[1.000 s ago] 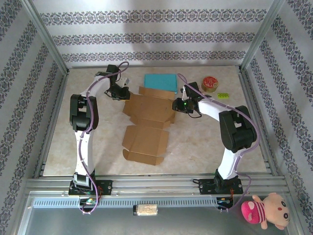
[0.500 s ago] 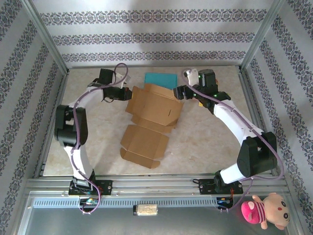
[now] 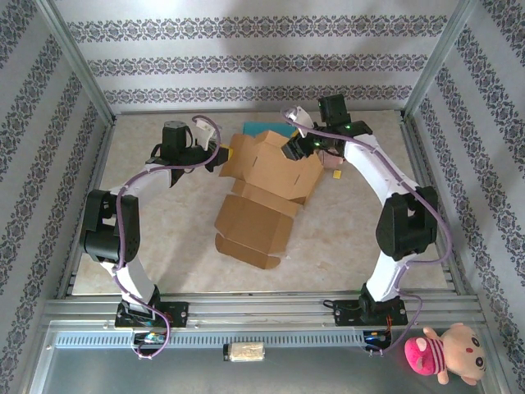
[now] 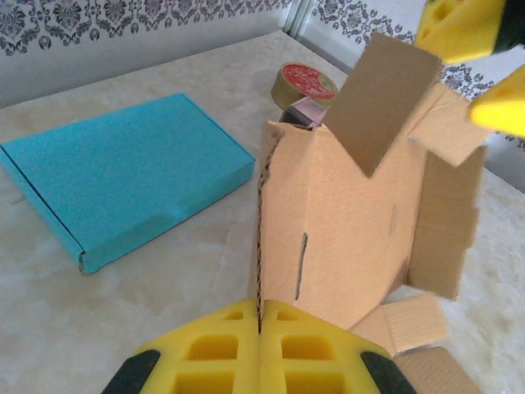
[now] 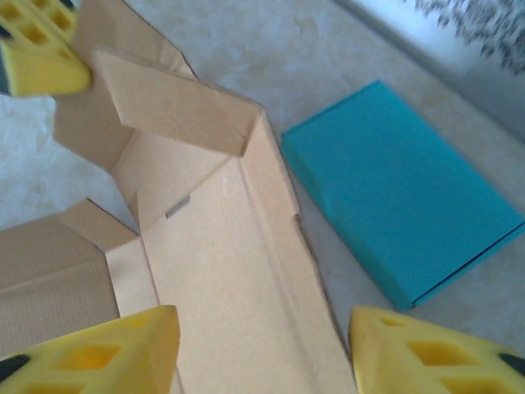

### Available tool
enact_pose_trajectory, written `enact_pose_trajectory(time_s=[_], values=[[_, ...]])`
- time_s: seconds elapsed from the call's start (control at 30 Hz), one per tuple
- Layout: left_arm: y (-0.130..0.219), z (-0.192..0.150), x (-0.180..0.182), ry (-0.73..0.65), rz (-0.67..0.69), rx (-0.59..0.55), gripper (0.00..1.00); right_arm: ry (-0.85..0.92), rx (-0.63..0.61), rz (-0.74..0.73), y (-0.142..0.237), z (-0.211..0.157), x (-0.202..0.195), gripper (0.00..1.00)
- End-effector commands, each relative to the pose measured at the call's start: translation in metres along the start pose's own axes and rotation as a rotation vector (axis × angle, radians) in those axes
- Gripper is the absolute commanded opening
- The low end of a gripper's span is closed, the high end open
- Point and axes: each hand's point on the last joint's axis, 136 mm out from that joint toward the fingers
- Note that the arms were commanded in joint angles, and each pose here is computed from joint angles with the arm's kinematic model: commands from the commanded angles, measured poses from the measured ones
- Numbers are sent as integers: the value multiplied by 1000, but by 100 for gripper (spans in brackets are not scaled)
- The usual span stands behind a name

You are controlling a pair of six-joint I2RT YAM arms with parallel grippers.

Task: Fold the paper box

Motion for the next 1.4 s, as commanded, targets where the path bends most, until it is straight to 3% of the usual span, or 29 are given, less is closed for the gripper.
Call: enact_pose_trajectory(time_s=[0.0,0.13,0.37,0.47,0.57,0.7,0.77,0.87,0.97,1.1,1.3,1.37], values=[[0,21,-10,-100,-40,-62,0,-42,43,51,-3,-13,3,48],[-1,18,-9,-96,-33,-50,0,-24,31,65,-3,-9,5,31],[-3,15,-11,-101,-28,-26,0,69,9,0,8,2,-1,30],[-4,18,-11,-99,-25,-30,0,138,29,-72,5,1,-8,11],[-3,23,-9,-92,1,-45,0,229,54,-162,6,2,-10,1],[9,35,1,-18,142,-110,30,442,49,-364,15,20,-3,0],[26,46,13,123,268,-161,42,575,36,-521,25,35,-3,0],[52,40,24,434,409,-209,52,762,35,-722,38,51,-1,0],[57,26,10,677,382,-210,51,905,38,-831,33,50,6,0],[46,17,-11,878,286,-202,46,1046,54,-928,9,29,9,0],[13,9,-29,890,244,-87,37,1105,35,-957,-23,1,16,0],[3,5,-28,887,253,-73,29,1110,34,-959,-29,-6,17,1]])
Point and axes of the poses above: each hand's point on the last joint's axis, 136 mm out from that joint toward the fingers, its own y axis back along the fingers, its own x axis along the line the jaws close on, z = x × y, and after that the axes turned 5 degrees about -y, right-handed
